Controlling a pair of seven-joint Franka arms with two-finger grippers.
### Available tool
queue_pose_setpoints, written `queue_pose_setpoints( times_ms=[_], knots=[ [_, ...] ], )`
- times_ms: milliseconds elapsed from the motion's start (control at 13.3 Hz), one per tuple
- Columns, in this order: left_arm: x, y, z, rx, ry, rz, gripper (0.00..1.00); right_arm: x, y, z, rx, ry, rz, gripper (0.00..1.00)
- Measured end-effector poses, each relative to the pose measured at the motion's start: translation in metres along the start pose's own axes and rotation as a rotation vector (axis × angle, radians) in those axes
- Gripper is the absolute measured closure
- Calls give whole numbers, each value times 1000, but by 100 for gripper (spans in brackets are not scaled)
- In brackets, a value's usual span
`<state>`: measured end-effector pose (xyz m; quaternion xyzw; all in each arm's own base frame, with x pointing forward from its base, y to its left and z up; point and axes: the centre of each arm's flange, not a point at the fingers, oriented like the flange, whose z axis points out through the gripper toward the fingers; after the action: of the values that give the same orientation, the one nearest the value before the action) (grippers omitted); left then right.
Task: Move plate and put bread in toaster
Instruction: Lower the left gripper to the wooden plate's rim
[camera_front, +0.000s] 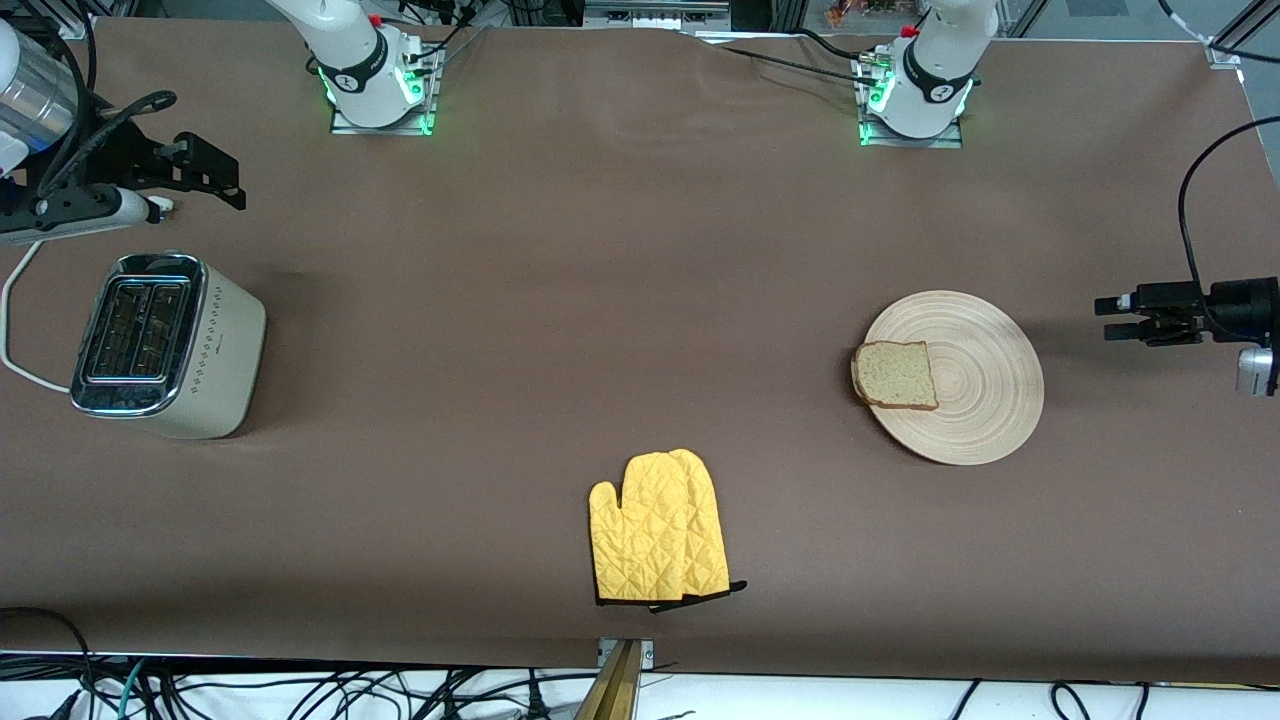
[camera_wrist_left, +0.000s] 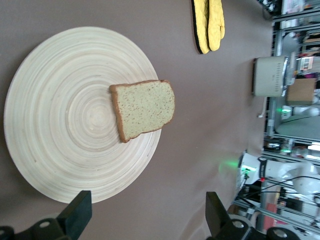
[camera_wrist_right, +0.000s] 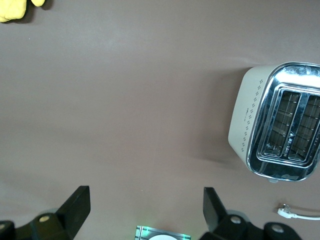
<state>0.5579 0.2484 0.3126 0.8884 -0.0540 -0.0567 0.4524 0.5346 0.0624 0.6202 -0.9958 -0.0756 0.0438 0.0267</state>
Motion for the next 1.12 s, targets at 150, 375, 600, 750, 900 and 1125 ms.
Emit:
queue_pose_setpoints(
  times_ms=[150, 375, 600, 750, 900, 1125],
  knots=[
    [-11, -39, 7, -51, 11, -16, 0, 0, 1, 0, 0, 1, 1, 0],
    [-9, -65, 21, -63, 30, -40, 0, -1, 1, -1, 0, 3, 1, 0],
    [-9, -92, 32, -47, 53, -70, 0, -1, 0, -2, 0, 3, 1, 0],
    [-6, -109, 35, -18, 82, -84, 0, -1, 0, -2, 0, 4, 1, 0],
    [-2, -122, 46, -22, 96, -98, 0, -1, 0, -2, 0, 5, 1, 0],
    [2, -146, 72, -56, 112, -128, 0, -1, 0, -2, 0, 4, 1, 0]
  ],
)
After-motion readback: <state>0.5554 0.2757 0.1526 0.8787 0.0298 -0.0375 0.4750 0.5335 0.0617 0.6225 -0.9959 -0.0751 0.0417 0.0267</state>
